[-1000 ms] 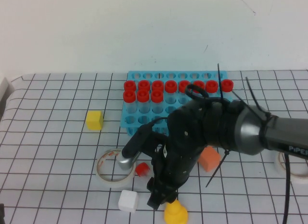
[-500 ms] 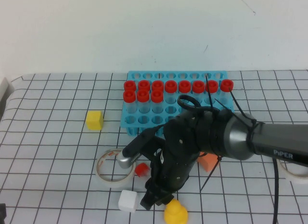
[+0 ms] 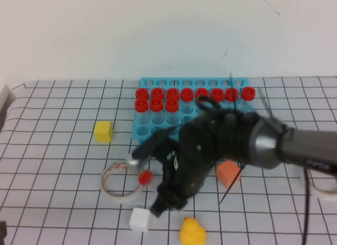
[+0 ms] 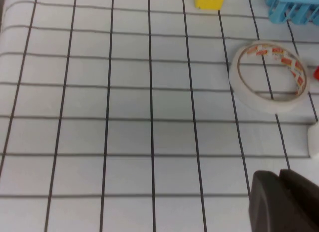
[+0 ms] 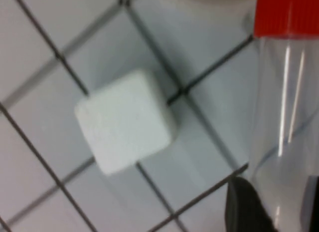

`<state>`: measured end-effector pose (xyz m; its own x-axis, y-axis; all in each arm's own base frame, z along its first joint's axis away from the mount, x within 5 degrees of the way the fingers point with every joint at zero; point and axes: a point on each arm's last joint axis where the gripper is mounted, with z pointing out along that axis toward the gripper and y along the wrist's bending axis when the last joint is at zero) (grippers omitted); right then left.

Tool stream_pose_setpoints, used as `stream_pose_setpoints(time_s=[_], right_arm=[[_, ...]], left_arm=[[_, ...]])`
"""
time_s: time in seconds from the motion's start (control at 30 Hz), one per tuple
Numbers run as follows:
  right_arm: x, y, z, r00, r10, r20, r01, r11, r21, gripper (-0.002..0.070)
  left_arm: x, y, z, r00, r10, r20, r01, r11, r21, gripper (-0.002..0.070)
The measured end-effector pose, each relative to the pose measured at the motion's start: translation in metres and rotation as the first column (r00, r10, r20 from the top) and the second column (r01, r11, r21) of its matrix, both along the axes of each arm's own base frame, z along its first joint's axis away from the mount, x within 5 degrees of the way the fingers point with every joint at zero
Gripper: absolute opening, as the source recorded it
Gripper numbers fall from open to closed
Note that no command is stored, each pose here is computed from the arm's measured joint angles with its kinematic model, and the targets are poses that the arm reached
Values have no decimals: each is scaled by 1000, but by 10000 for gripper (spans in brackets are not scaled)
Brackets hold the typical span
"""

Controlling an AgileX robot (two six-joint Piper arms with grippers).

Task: Place the test tubes

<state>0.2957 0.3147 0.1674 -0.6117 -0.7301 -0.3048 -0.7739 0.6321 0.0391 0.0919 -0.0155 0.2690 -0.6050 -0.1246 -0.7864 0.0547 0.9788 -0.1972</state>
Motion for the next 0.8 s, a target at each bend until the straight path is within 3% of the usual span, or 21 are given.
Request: stream_pose_setpoints(time_s=[0.23,0.4,0.53,0.8], right_arm=[[4,2,75,968,-51,244,-10,970,242,234],[-6,17,123,904,-107,413,-98,890,444,234],[-20,38,136,859,-129,496,-190,819,541,234],[-54,61,123,788,-184,588,-323,689,649,234]], left_arm=[[10,2,16,976,50,210,-43,998,-37,-1],[15,2,34,920,44,391,-37,999,-28,-1],[14,-3,51,883,-17,469,24,1000,-9,-1],[10,-17,64,843,-132,522,153,988,2,1]])
